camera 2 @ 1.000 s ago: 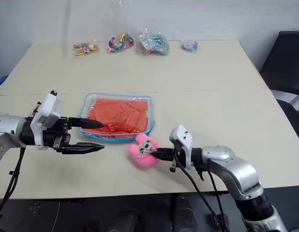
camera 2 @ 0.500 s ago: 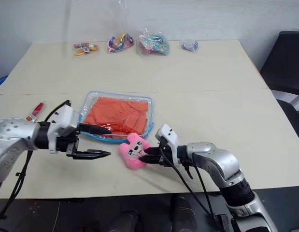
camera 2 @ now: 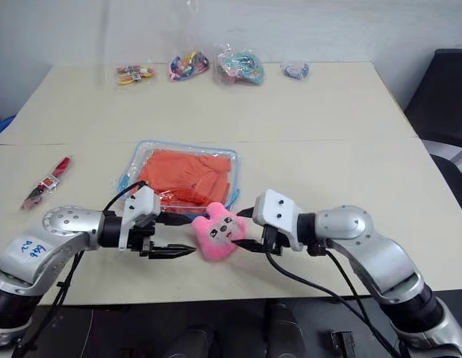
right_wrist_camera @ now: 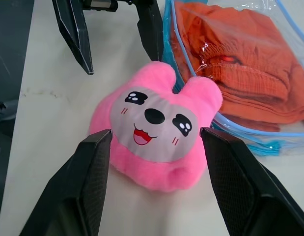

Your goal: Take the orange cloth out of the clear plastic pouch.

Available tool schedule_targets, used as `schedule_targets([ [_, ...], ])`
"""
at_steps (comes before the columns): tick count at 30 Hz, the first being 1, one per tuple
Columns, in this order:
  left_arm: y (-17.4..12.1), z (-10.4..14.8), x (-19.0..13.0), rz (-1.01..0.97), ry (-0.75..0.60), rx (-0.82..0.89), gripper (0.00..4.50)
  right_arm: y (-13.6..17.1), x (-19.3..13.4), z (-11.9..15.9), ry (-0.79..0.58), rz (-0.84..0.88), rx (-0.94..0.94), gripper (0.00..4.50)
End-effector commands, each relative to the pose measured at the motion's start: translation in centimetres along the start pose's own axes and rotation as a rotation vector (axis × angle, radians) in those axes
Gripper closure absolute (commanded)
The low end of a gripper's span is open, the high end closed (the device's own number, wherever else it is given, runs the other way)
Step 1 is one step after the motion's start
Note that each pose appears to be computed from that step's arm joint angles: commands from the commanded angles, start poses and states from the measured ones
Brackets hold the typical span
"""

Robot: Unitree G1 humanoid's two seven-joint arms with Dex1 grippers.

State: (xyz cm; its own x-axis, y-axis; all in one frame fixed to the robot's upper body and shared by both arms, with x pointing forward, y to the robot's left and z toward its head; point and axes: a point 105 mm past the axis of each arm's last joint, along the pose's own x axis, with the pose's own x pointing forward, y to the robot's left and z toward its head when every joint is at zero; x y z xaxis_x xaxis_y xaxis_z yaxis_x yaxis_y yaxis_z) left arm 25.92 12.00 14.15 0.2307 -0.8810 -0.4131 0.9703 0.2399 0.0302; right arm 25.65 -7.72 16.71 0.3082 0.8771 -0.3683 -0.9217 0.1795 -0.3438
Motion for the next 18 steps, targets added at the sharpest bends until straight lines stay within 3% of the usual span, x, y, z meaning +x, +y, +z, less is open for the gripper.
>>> schedule_targets([
  [1, -0.4, 0.8, 1.0, -0.022, -0.013, 0.031, 0.87, -0.7, -1.4, 1.7, -0.017, -0.032, -0.095, 1.55],
  [10, 0.8, 0.1, 3.7, 0.052, -0.005, 0.051, 0.87, -1.9, -2.9, 2.3, 0.001, -0.037, -0.148, 1.55],
  [18, 1.9, 2.1, 0.8, 0.100, -0.087, 0.071, 0.87, -1.7, -2.8, 2.5, -0.010, -0.048, -0.141, 1.55],
])
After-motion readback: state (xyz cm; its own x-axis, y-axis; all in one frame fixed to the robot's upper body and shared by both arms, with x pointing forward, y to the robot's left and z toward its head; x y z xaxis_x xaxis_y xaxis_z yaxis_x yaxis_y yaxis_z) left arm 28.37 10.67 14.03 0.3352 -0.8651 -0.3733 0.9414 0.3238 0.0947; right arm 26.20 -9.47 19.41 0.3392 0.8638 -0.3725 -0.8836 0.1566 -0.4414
